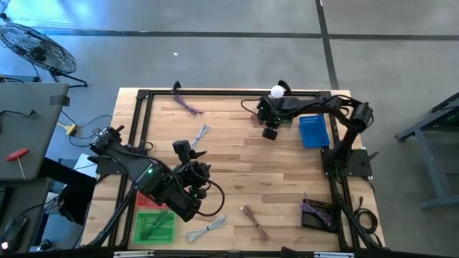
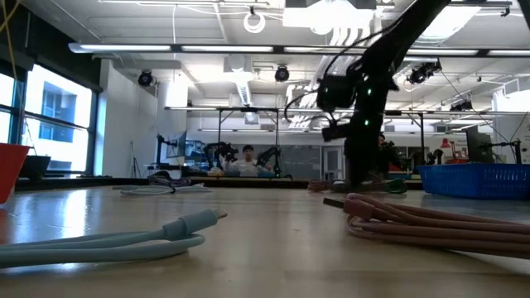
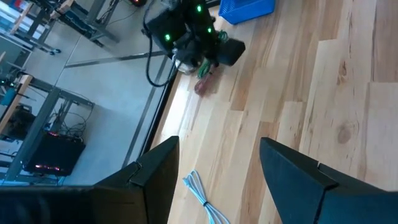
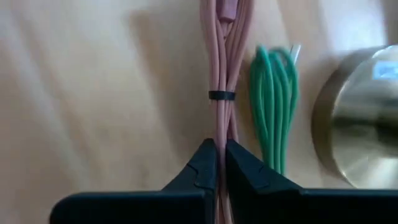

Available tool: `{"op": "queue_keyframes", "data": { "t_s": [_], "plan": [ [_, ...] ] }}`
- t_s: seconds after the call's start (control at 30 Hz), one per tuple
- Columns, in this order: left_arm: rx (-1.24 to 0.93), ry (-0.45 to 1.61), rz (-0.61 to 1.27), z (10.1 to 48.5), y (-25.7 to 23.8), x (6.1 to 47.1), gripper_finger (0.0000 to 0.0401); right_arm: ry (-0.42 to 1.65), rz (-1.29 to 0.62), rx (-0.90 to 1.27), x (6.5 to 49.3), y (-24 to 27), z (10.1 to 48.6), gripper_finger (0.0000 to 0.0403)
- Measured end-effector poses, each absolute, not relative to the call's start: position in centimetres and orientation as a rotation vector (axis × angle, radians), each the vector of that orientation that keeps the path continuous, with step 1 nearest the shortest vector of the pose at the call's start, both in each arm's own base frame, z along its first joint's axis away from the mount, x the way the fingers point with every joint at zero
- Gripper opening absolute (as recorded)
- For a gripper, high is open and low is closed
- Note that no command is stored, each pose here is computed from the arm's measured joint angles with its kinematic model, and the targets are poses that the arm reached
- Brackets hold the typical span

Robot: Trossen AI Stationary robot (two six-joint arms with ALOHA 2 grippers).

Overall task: Pick & Place USB Port
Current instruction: Put the top pink charger cable into the red bin

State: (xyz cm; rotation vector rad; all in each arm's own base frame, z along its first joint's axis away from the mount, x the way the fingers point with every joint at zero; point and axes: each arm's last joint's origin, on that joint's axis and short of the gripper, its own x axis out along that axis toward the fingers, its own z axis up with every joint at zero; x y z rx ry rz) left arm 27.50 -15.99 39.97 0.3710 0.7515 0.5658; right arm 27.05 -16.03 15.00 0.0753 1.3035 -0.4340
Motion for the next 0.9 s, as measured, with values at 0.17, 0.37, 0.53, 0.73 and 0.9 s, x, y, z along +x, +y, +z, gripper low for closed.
{"op": "queue_keyframes", "data": {
  "t_s": [0.17, 0.37, 0.53, 0.73, 0.9],
  "plan": [
    [0.376, 0.755, 0.567, 39.8, -16.0, 27.6, 0.0215, 1.222, -0.368, 0.019, 27.0, -12.0, 19.4, 0.0007],
    [0.421, 0.791, 0.575, 38.2, -16.1, 27.7, 0.0215, 1.008, -0.247, -0.046, 25.3, -5.2, 25.8, 0.0007],
    [0.490, 0.763, 0.624, 36.7, -16.2, 28.0, 0.0215, 0.783, -0.130, -0.100, 22.8, 0.1, 30.0, 0.0005],
    [0.608, 0.625, 0.744, 35.5, -16.2, 28.5, 0.0215, 0.579, -0.005, -0.211, 20.7, 5.2, 32.6, 0.0005],
    [0.620, 0.539, 0.798, 34.9, -16.4, 28.8, 0.0215, 0.500, 0.056, -0.311, 20.0, 8.0, 33.1, 0.0005]
  ]
}}
